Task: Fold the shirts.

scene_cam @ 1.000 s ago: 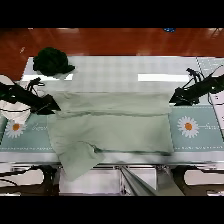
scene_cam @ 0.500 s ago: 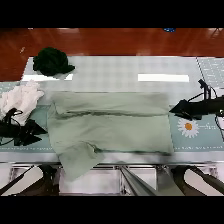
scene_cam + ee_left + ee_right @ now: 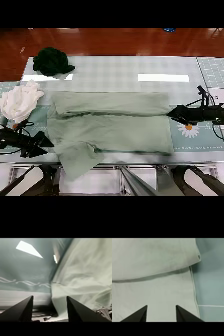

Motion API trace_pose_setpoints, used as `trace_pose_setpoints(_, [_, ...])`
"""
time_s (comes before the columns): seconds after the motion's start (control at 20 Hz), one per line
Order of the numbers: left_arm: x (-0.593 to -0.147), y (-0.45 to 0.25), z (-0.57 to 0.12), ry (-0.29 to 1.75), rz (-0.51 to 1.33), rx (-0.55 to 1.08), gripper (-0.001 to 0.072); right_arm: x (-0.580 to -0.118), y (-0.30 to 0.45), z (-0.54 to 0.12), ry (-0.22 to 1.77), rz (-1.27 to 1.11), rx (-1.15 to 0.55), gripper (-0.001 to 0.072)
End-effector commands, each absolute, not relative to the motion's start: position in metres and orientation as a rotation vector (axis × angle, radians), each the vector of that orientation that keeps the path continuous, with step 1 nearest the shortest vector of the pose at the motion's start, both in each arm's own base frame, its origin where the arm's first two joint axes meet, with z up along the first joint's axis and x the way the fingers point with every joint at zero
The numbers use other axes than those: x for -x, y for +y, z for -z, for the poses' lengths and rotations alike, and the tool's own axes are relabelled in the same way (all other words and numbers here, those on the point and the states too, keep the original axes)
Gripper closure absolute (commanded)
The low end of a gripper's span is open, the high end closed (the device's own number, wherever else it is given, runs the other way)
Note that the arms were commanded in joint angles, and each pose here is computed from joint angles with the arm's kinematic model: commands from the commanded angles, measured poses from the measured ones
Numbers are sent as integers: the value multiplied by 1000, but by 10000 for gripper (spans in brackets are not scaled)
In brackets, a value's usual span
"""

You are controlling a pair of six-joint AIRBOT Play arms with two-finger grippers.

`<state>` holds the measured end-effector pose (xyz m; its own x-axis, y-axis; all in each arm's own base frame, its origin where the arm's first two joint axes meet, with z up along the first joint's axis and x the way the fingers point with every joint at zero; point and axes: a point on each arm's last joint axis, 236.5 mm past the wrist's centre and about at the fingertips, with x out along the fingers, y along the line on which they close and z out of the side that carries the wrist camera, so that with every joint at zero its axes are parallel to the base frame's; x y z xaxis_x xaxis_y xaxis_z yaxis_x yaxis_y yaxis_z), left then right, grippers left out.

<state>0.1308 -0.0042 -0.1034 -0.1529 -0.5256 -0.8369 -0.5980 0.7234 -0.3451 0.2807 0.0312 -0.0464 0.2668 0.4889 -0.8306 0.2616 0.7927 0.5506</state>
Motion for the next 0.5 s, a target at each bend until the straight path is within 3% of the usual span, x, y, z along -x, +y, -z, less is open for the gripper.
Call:
trace_pose_setpoints(0.0, [-127, -9, 113, 1831, -85, 859, 198, -283, 30, 47, 1309, -164, -689, 297])
trace_pose_setpoints(0.2, [-133, -26, 123, 1875, -18, 786, 198, -284, 30, 46, 1305, -165, -694, 297])
trace_pose_setpoints(0.45, [-167, -56, 131, 1776, 36, 822, 199, -286, 20, 42, 1291, -144, -698, 297])
